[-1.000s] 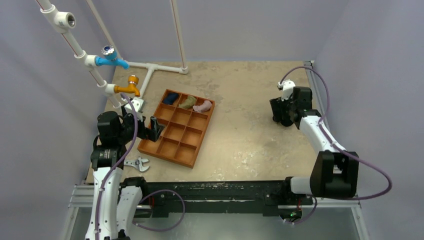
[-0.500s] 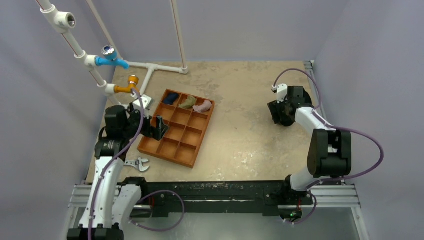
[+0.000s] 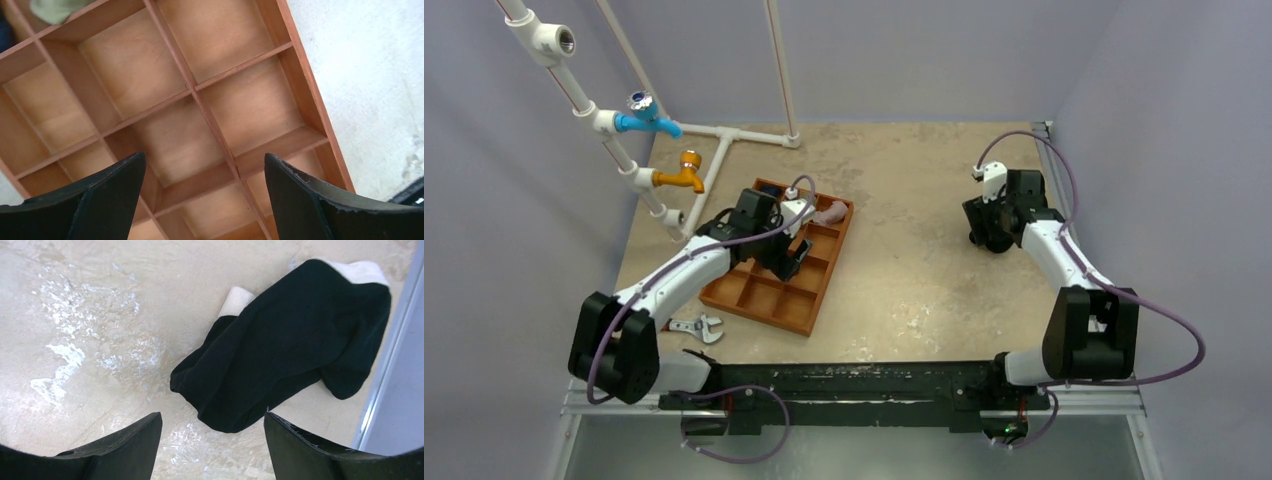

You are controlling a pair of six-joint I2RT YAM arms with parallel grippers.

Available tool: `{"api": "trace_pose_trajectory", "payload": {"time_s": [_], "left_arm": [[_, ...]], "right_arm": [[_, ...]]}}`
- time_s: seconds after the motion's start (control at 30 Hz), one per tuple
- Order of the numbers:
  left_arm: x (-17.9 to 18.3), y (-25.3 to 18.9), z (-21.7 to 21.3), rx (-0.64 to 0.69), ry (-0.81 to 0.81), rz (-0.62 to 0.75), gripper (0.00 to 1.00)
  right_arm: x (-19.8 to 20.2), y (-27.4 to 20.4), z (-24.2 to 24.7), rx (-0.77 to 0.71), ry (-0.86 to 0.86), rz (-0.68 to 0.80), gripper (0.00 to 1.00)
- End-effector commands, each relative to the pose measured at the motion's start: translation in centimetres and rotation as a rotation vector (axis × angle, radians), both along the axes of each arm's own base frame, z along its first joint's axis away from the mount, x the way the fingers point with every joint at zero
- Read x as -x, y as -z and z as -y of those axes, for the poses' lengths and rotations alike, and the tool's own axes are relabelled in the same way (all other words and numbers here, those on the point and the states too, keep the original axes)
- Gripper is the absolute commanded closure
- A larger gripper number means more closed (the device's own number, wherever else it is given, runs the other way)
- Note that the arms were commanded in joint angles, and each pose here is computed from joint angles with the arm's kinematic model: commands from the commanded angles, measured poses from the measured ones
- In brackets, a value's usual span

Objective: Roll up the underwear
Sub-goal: Move the storage box to the center of the board.

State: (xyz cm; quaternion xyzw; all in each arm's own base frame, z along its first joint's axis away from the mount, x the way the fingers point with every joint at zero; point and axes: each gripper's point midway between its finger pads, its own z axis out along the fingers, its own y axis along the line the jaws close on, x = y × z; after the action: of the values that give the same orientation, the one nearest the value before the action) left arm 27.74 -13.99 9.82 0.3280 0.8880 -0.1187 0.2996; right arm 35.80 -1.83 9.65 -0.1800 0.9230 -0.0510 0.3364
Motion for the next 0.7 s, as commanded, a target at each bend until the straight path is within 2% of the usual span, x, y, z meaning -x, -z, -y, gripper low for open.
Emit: {"api": "trace_pose_trajectory", "payload": {"time_s": [0.0, 0.1, 0.27, 0.33, 0.53, 0.67], "left_arm": [[-2.5, 0.7, 0.4, -0.09, -0.057, 0.025, 0.14], [-3.0, 2.3, 0.8, -0.103, -0.083, -0.02, 0.19], [-2.5, 4.5, 1.0, -0.144, -0.094, -0.118, 0.35], [-2.7, 4.8, 1.1, -0.155, -0.096, -0.142, 0.43], [-3.6, 4.8, 2.6, -0.126, -0.134, -0.23, 0.59], [-5.4, 5.2, 2.6, -0.161, -0.174, -0.231, 0.72]], "right_arm": [[-0.6, -3.3, -0.5, -0.02, -0.017, 0.076, 0.26], [-0.6, -3.3, -0.5, -0.023, -0.012, 0.074, 0.26], [-0.6, -3.3, -0.6, -0.028, -0.009, 0.074, 0.26], [-0.6, -3.2, -0.5, -0.028, -0.005, 0.074, 0.26], [-0.7, -3.4, -0.4, -0.026, 0.003, 0.077, 0.26], [-0.6, -3.3, -0.5, -0.03, 0.005, 0.072, 0.26]]}}
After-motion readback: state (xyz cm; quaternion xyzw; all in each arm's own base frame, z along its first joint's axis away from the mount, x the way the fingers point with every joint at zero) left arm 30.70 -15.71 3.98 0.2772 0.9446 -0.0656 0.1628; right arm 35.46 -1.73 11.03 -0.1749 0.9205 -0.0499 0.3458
